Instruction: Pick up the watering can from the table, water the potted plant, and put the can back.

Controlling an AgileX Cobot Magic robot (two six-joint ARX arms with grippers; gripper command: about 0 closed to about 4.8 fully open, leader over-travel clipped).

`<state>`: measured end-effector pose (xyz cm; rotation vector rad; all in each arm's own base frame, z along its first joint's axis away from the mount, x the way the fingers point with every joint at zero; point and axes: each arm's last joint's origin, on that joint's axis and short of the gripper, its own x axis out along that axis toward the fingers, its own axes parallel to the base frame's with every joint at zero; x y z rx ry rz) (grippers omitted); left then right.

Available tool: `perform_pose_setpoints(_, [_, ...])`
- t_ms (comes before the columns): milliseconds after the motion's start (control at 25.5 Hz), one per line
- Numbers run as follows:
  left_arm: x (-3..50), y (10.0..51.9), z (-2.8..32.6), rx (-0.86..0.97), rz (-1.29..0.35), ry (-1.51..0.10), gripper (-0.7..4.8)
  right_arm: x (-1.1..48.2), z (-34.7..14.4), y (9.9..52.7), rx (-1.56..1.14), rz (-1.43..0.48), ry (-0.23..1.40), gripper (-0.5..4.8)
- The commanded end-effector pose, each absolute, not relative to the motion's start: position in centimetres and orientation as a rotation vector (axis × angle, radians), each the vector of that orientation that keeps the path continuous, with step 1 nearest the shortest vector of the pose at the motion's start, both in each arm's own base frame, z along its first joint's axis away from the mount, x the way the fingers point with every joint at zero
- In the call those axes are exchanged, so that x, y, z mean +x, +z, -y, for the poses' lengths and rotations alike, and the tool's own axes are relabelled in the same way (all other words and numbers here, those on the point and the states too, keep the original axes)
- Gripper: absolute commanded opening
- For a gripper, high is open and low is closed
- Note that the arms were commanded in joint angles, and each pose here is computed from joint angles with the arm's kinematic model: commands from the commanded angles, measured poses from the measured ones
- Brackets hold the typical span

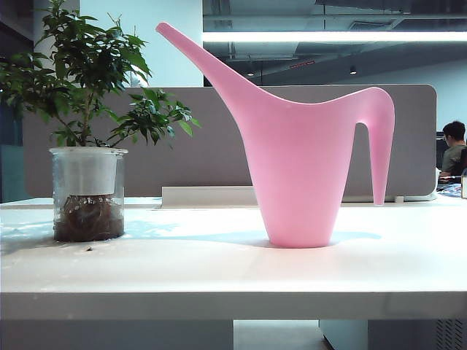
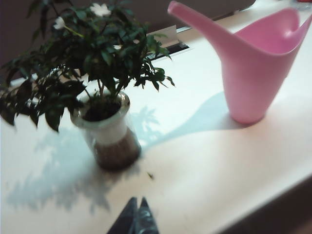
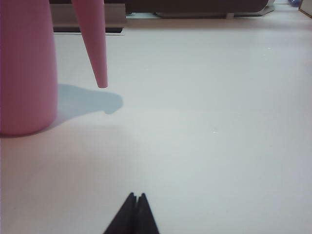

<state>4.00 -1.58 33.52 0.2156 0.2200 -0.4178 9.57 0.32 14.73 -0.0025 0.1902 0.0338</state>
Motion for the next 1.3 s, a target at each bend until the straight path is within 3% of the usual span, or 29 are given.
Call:
perform_pose_setpoints(39, [5.8, 31.5, 2.2, 0.247, -0.094, -0.403, -0.05, 9.6, -0.3, 14.6, 0.001, -0.184, 0.032, -0.05])
perform_pose_setpoints(353, [8.8, 21.6, 1.4, 0.033, -0.041, -0.207, -0.05, 9.6, -0.3, 14.6, 0.001, -0.184, 0.032, -0.05])
perform_pose_setpoints(550, [9.0, 18.1, 0.6, -0.046, -0.088, -0.109, -0.05, 9.6, -0.3, 14.6, 0.001, -0.184, 0.032, -0.05])
perform_pose_setpoints(824, [9.5, 15.0, 0.2, -0.052, -0.195, -0.063, -0.05, 9.6, -0.3, 14.7, 0.0, -0.181, 0.032, -0.05])
perform_pose_setpoints(1295, [9.6, 14.9, 0.1, -0.041, -0.179, -0.043, -0.05, 9.6, -0.3, 14.7, 0.001, -0.181, 0.032, -0.05])
